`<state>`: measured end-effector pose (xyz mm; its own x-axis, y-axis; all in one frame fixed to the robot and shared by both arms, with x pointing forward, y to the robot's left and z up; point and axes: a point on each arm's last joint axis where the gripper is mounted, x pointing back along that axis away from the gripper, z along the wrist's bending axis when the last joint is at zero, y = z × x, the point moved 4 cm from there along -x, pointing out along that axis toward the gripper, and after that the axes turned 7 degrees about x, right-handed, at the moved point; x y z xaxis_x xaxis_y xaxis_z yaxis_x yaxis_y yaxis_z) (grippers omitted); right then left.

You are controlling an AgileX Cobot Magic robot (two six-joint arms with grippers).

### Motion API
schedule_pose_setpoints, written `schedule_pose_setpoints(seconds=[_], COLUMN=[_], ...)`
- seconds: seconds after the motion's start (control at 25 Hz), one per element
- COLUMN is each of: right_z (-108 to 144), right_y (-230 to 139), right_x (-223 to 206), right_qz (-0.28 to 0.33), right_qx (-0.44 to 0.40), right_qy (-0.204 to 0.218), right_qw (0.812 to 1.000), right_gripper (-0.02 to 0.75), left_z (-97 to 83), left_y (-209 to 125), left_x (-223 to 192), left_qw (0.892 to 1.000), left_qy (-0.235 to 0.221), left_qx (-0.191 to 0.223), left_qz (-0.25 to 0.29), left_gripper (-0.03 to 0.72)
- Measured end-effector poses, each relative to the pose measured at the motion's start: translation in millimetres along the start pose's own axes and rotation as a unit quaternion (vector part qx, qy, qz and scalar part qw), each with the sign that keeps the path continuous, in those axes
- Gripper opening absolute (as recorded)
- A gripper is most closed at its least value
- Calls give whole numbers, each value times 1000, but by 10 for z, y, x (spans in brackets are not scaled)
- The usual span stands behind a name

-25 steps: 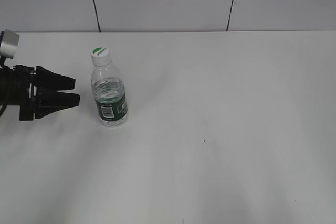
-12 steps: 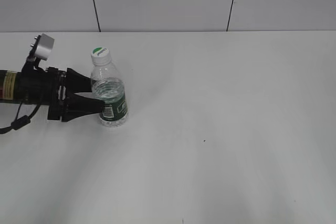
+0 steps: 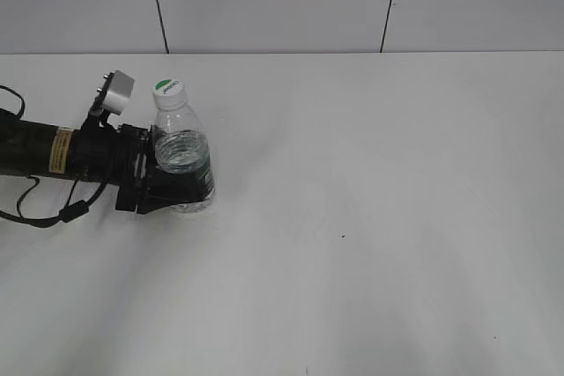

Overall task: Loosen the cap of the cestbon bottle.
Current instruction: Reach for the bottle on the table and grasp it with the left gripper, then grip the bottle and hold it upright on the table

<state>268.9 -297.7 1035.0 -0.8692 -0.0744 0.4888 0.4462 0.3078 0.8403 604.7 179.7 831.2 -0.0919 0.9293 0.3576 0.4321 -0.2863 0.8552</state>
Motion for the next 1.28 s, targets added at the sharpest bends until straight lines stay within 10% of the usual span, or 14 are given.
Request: schedule_pose_setpoints(seconds=[0.6,1.28], right_z=[0,0], right_y=[0,1], right_x=[0,0], right_qz=[0,0], right_qx=[0,0], right_qy=[0,0], right_qw=[1000,1000], right_gripper=[529,529], left_z=[26,-36], left_y=[-17,125], left_x=[-102,-367], left_qw=[1000,1000], left_qy=[-9,-13], left_qx=[0,-22], left_qz=[-1,4], left_gripper=[408,408])
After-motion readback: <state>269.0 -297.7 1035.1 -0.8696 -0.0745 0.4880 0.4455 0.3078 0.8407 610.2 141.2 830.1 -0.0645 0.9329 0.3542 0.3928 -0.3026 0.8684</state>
